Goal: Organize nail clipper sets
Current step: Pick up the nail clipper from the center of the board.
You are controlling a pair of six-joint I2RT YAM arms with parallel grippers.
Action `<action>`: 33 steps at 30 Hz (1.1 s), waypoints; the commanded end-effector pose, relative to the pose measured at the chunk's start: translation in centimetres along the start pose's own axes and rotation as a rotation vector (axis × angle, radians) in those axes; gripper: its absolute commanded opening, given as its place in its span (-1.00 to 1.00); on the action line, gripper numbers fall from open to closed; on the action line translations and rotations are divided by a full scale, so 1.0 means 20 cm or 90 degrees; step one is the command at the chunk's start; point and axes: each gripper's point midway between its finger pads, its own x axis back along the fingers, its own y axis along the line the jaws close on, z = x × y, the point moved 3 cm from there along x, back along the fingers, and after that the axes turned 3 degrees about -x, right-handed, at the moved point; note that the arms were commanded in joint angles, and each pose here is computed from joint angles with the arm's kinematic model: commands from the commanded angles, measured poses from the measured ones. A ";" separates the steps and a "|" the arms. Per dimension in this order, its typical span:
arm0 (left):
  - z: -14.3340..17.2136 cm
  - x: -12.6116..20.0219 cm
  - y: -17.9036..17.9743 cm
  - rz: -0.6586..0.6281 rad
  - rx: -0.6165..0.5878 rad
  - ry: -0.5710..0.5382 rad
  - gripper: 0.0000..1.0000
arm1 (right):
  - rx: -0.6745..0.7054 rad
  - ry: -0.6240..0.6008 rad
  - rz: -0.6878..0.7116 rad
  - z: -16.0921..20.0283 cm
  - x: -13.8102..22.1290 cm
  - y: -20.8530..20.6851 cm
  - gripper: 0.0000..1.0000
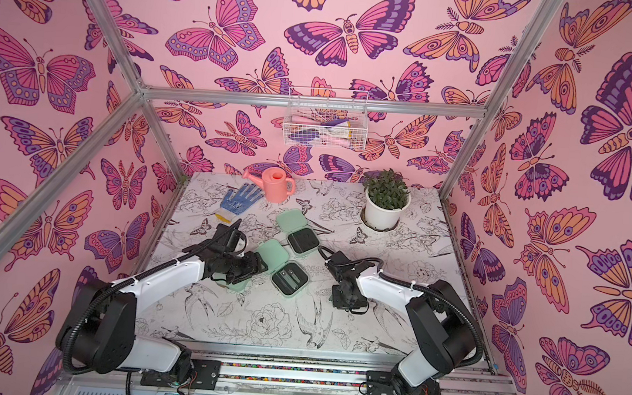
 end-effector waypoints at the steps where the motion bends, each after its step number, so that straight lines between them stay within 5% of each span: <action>1: 0.02 -0.02 0.02 -0.003 -0.001 0.011 0.37 | 0.002 0.001 0.010 -0.01 -0.02 0.02 -0.48; 17: 0.03 -0.01 0.01 0.002 0.004 0.011 0.36 | 0.029 -0.022 0.007 -0.05 0.07 0.02 -0.85; 26: 0.04 -0.01 0.03 -0.005 0.010 0.009 0.36 | 0.248 -0.087 -0.071 -0.33 0.38 0.27 -0.88; 33: 0.07 -0.03 0.05 -0.011 0.038 0.022 0.36 | 0.437 -0.117 -0.129 -0.50 0.42 0.58 -0.88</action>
